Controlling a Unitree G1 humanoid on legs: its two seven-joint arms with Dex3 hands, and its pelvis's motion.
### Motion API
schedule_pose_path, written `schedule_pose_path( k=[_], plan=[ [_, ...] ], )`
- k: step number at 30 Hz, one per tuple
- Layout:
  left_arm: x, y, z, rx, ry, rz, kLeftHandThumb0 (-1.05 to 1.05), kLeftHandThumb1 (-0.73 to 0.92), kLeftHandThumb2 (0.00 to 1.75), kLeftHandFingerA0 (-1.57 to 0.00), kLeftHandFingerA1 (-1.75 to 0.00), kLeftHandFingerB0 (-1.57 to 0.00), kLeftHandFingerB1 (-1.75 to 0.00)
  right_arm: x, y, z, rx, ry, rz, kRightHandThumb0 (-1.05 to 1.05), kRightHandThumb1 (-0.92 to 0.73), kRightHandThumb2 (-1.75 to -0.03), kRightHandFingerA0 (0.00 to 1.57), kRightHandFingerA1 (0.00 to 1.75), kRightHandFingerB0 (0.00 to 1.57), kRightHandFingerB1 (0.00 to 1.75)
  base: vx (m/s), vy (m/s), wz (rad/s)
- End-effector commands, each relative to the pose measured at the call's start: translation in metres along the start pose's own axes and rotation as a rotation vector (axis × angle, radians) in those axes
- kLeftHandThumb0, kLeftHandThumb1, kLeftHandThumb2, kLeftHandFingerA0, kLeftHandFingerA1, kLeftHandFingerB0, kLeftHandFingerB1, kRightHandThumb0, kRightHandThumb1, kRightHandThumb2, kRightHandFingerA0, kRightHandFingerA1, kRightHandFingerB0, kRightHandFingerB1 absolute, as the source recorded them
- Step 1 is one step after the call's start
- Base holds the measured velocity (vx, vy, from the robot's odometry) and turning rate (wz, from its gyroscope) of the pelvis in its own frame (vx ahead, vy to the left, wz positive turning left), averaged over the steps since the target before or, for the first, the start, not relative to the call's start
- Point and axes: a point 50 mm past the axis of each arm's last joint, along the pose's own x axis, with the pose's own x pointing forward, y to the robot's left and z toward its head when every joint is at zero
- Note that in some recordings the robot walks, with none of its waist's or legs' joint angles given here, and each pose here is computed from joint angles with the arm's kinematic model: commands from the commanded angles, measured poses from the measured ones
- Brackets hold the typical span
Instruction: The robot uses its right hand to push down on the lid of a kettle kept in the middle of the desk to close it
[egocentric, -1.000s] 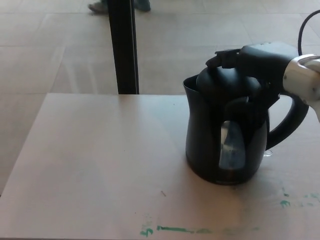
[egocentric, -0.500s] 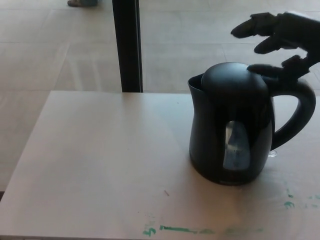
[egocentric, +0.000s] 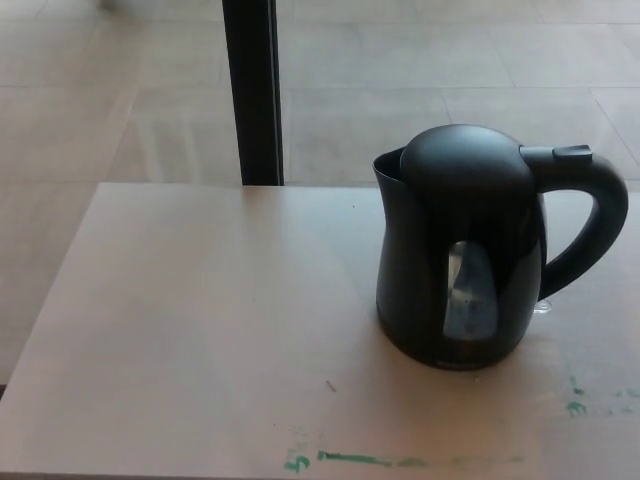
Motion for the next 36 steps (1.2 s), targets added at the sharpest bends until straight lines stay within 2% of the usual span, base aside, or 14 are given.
schedule_pose_path(
  k=[1, 4, 5, 6, 8, 18, 19, 20, 21, 28, 29, 31, 32, 36],
  plan=[
    [-0.005, 0.009, -0.003, -0.029, 0.008, 0.020, -0.67, 0.49, 0.87, -0.50, -0.62, -0.27, -0.48, -0.104, -0.042, -0.083, 0.295, 0.054, -0.332, -0.80, -0.75, -0.63, 0.39, 0.50, 0.29, 0.34, 0.00, 0.000, 0.00],
    [-0.006, 0.009, -0.004, -0.007, 0.013, 0.015, -0.66, 0.63, 0.60, -0.56, -0.52, -0.33, -0.34, -0.134, -0.034, -0.117, 0.403, 0.094, -0.469, -0.81, -0.59, -0.96, 0.39, 0.59, 0.26, 0.48, 0.00, 0.000, 0.00],
    [-0.006, 0.009, -0.004, -0.014, 0.012, 0.017, -0.65, 0.63, 0.59, -0.55, -0.52, -0.33, -0.35, -0.141, -0.031, -0.126, 0.413, 0.113, -0.486, -0.73, -0.73, -0.62, 0.38, 0.47, 0.29, 0.34, 0.00, 0.000, 0.00],
    [-0.005, 0.009, -0.003, -0.031, 0.011, 0.019, -0.66, 0.50, 0.87, -0.49, -0.61, -0.24, -0.47, -0.150, -0.027, -0.137, 0.414, 0.143, -0.511, -0.76, -0.59, -0.96, 0.40, 0.59, 0.27, 0.48, 0.00, 0.000, 0.00],
    [-0.005, 0.009, -0.003, -0.018, 0.015, 0.024, -0.72, 0.53, 0.89, -0.50, -0.61, -0.27, -0.47, -0.173, -0.014, -0.158, 0.439, 0.206, -0.570, -0.74, -0.70, -0.62, 0.45, 0.46, 0.35, 0.34, 0.00, 0.000, 0.00],
    [-0.003, 0.006, 0.000, -0.013, -0.004, 0.024, -0.70, 0.52, 0.89, -0.50, -0.61, -0.27, -0.46, -0.266, 0.072, -0.232, 0.654, 0.418, -0.994, -0.57, -0.73, -0.62, 0.45, 0.43, 0.29, 0.32, 0.00, 0.000, 0.00],
    [-0.002, 0.005, 0.001, -0.013, -0.005, 0.022, -0.65, 0.64, 0.60, -0.55, -0.54, -0.36, -0.34, -0.271, 0.077, -0.233, 0.653, 0.434, -0.998, -0.56, -0.71, -0.62, 0.41, 0.42, 0.26, 0.32, 0.00, 0.000, 0.00],
    [-0.002, 0.005, 0.000, -0.011, -0.002, 0.022, -0.68, 0.52, 0.90, -0.50, -0.62, -0.28, -0.47, -0.274, 0.081, -0.235, 0.651, 0.451, -1.011, -0.55, -0.72, -0.62, 0.41, 0.42, 0.26, 0.32, 0.00, 0.000, 0.00],
    [-0.002, 0.004, -0.002, -0.020, 0.007, 0.025, -0.65, 0.63, 0.60, -0.55, -0.51, -0.38, -0.34, -0.279, 0.087, -0.238, 0.650, 0.472, -1.025, -0.58, -0.62, -0.88, 0.33, 0.52, 0.19, 0.44, 0.00, 0.000, 0.00],
    [0.000, 0.002, 0.005, -0.001, -0.007, 0.023, -0.69, 0.52, 0.89, -0.50, -0.61, -0.23, -0.45, -0.286, 0.121, -0.252, 0.793, 0.544, -1.078, -0.66, -0.74, -0.62, 0.37, 0.43, 0.26, 0.31, 0.00, 0.000, 0.00],
    [0.000, 0.003, 0.004, -0.006, -0.007, 0.026, -0.68, 0.52, 0.88, -0.46, -0.57, -0.26, -0.46, -0.285, 0.124, -0.256, 0.837, 0.558, -1.083, -0.71, -0.59, -0.93, 0.30, 0.52, 0.15, 0.43, 0.00, 0.000, 0.00],
    [-0.001, 0.004, 0.004, -0.018, -0.007, 0.025, -0.71, 0.53, 0.88, -0.48, -0.59, -0.27, -0.46, -0.289, 0.130, -0.260, 0.920, 0.553, -1.160, -0.73, -0.74, -0.63, 0.41, 0.43, 0.22, 0.31, 0.00, 0.000, 0.00],
    [-0.002, 0.005, 0.004, -0.025, -0.014, 0.026, -0.64, 0.63, 0.59, -0.54, -0.53, -0.34, -0.34, -0.293, 0.133, -0.260, 0.923, 0.563, -1.170, -0.80, -0.62, -0.96, 0.38, 0.56, 0.16, 0.45, 0.00, 0.000, 0.00],
    [-0.002, 0.005, 0.004, -0.004, 0.002, 0.032, -0.67, 0.64, 0.60, -0.54, -0.53, -0.36, -0.34, -0.301, 0.136, -0.264, 0.903, 0.633, -1.181, -0.74, -0.77, -0.63, 0.49, 0.49, 0.23, 0.33, 0.00, 0.000, 0.00]
  ],
)
